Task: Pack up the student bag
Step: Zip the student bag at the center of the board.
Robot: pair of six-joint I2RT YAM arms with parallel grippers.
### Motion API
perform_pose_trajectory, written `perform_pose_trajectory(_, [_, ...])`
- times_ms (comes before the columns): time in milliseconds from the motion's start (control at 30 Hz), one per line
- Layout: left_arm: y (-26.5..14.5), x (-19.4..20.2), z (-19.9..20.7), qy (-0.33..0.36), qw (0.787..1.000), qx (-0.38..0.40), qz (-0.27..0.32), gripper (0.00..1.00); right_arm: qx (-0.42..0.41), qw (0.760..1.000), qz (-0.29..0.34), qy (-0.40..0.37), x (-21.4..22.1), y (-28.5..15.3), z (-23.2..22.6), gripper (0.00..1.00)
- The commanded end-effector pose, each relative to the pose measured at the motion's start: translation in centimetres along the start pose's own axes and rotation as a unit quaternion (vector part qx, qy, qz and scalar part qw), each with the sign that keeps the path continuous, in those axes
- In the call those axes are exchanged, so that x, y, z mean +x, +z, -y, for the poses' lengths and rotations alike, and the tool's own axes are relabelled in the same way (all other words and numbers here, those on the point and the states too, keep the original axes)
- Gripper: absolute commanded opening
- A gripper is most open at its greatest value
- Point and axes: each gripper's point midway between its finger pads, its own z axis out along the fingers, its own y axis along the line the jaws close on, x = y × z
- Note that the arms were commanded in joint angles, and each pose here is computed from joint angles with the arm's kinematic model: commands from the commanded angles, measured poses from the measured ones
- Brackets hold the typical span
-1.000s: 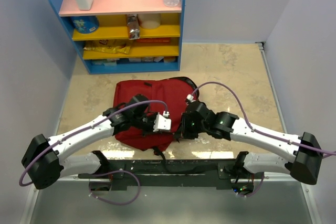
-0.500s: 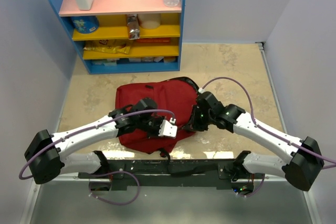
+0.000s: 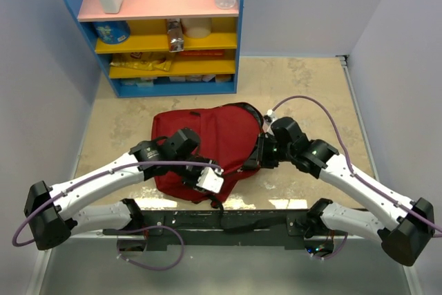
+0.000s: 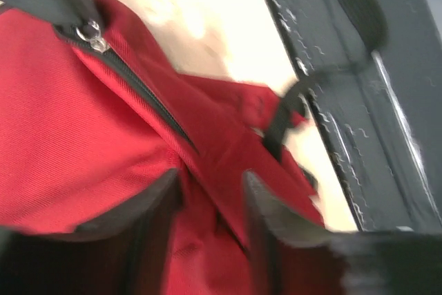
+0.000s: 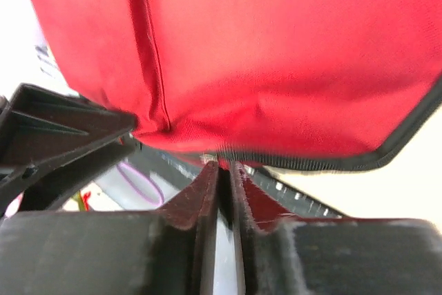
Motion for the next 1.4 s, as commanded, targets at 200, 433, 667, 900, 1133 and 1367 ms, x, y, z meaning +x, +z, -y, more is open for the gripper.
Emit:
perform_pose_trajectory(200, [-4.5, -3.2, -1.3, 0.004, 1.000, -0.003, -0.018, 0.88, -0.064, 0.996, 0.061, -0.014, -1.8, -1.0, -1.2, 0.49])
perform_pose_trajectory(433, [-2.4, -7.4, -4.3, 0.036, 0.998, -0.002, 0.049, 1.00, -0.001, 0.993, 0.121, 0.013, -3.8, -3.0, 0.5, 0.41])
perform_pose_trajectory(667, [1.7, -9.9, -6.2, -0.006, 0.998, 0.019, 0.063, 1.00, 0.102, 0.957, 0.265, 0.059, -7.3, -9.3, 3.9, 0.43])
perform_pose_trajectory(900, [6.0, -11.5, -8.0, -0.062, 0.993, 0.069, 0.074, 0.95, 0.089, 0.929, 0.344, 0.109, -7.0, -13.3, 5.8, 0.40])
perform_pose_trajectory(1133, [8.0, -11.5, -6.3, -0.073, 0.982, 0.153, 0.082, 0.83, 0.089, 0.923, 0.355, 0.123, -5.7, -14.1, 7.4, 0.39])
perform_pose_trajectory(1367, [9.0, -9.6, -3.7, -0.095, 0.965, 0.239, 0.049, 0.71, 0.102, 0.922, 0.354, 0.121, -5.4, -14.7, 7.9, 0.38])
